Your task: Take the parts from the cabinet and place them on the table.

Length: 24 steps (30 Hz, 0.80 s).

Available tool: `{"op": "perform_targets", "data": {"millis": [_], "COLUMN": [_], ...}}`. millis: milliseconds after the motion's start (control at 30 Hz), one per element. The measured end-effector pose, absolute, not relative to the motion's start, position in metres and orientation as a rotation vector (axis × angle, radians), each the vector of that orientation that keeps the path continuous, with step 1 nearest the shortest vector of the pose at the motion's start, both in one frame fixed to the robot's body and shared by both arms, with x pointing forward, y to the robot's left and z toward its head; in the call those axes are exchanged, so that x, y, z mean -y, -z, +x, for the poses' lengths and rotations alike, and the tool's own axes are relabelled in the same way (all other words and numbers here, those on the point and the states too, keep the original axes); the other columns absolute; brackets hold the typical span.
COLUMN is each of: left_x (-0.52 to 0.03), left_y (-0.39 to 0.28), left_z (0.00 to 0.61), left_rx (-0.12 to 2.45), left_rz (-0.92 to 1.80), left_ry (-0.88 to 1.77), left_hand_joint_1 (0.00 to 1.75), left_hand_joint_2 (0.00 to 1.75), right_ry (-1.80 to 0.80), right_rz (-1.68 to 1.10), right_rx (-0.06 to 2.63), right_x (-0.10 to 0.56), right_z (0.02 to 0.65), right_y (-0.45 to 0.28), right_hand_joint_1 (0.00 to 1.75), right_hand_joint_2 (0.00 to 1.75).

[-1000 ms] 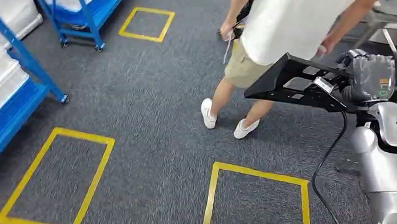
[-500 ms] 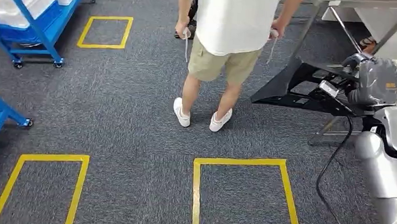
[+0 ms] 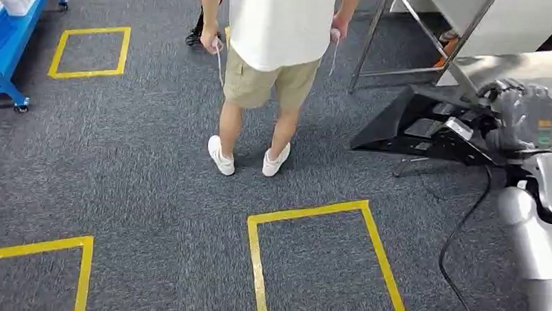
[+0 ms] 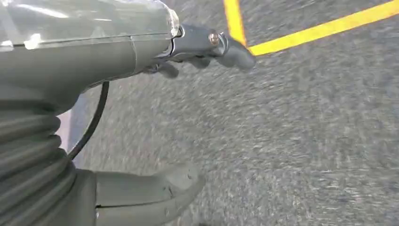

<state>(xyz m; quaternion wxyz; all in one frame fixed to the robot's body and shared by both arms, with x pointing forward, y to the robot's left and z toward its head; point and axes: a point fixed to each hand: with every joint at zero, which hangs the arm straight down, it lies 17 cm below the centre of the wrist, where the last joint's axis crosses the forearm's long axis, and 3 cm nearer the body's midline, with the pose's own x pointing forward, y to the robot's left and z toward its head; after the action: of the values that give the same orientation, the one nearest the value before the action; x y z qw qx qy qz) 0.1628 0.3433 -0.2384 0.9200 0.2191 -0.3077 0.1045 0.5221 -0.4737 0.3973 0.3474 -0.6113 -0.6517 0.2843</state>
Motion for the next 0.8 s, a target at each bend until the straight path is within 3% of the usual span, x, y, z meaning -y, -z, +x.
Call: {"op": "perform_targets", "data": {"millis": [800], "left_x": [-0.34], "left_y": [0.239], "left_z": [0.164], "left_rx": [0.642], "left_rz": [0.431], "left_ry": [-0.209], "left_hand_joint_1": [0.0], "left_hand_joint_2": [1.75], "right_ry": [-0.72], "right_rz": [-1.603], "right_rx": [1.704], "right_x": [0.476], "right_z": [0.52], "right_y": [-0.409], "right_hand_joint_1": [1.75], "right_hand_joint_2": [1.75]}}
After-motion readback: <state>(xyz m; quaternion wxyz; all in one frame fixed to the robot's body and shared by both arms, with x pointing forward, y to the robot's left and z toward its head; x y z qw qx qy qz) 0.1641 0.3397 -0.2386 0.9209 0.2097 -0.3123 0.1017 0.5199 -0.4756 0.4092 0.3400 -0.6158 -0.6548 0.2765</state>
